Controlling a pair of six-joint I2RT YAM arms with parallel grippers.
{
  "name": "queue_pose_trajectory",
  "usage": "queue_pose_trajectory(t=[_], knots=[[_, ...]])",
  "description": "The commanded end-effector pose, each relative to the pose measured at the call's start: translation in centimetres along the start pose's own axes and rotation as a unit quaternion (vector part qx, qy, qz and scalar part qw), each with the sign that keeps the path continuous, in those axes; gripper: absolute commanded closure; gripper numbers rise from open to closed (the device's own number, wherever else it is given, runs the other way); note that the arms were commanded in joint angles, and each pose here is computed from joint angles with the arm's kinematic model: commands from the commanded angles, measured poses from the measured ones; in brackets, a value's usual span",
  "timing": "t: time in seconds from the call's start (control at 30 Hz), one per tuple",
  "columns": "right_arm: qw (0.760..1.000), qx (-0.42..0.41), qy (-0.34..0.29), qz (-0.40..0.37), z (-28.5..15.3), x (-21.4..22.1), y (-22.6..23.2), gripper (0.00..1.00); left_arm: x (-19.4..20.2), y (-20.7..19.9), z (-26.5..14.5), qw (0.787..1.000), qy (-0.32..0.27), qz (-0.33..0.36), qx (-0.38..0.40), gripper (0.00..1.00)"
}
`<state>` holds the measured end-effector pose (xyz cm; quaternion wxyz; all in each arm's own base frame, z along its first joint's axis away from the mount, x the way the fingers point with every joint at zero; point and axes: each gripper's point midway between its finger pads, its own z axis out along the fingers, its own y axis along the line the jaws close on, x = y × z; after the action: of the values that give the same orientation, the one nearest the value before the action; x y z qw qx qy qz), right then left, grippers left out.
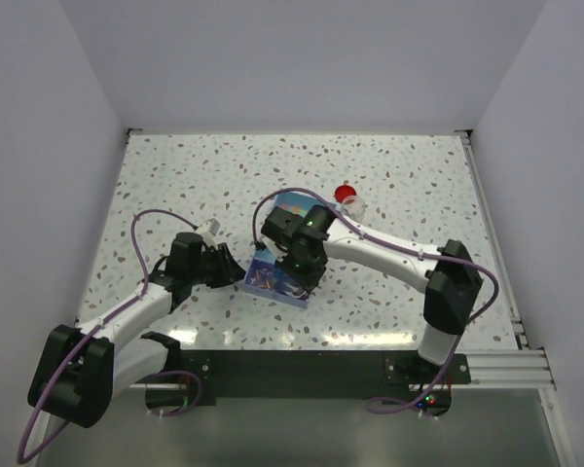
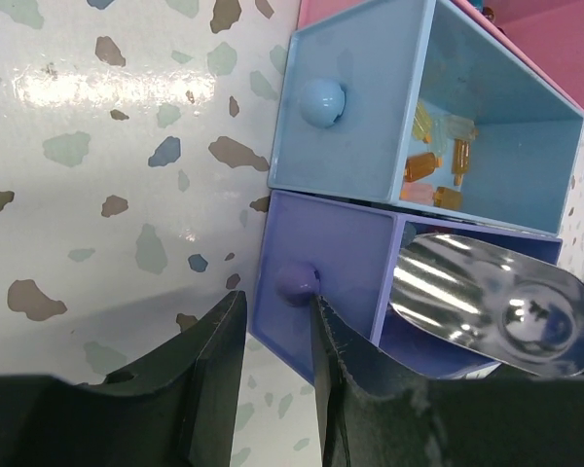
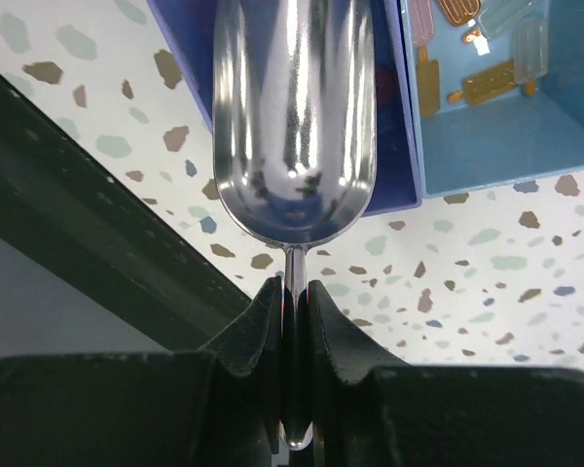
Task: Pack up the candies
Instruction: Scoop the fake candies from the storage box.
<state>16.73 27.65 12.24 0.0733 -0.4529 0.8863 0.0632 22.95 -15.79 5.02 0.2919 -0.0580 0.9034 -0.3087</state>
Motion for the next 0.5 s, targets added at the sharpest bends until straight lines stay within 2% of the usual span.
queue_pose_trajectory(t=[0.0, 0.23, 0.47], knots=[[0.995, 0.062, 0.068, -0.047, -1.6, 2.1, -1.3, 1.00, -0.7, -1.0, 0.0, 1.000, -0.006, 0.010, 0.018, 0.63], [0.982, 0.120, 0.095, -0.111, -4.8, 1.4, -3.1, 1.00, -1.0, -1.2, 0.1, 1.000, -0.005, 0.015, 0.019, 0.64], [0.973, 0.109, 0.138, -0.148, -3.9, 2.3, -2.0, 1.00, -1.1, -1.3, 0.3, 1.000, 0.003, 0.019, 0.019, 0.64]])
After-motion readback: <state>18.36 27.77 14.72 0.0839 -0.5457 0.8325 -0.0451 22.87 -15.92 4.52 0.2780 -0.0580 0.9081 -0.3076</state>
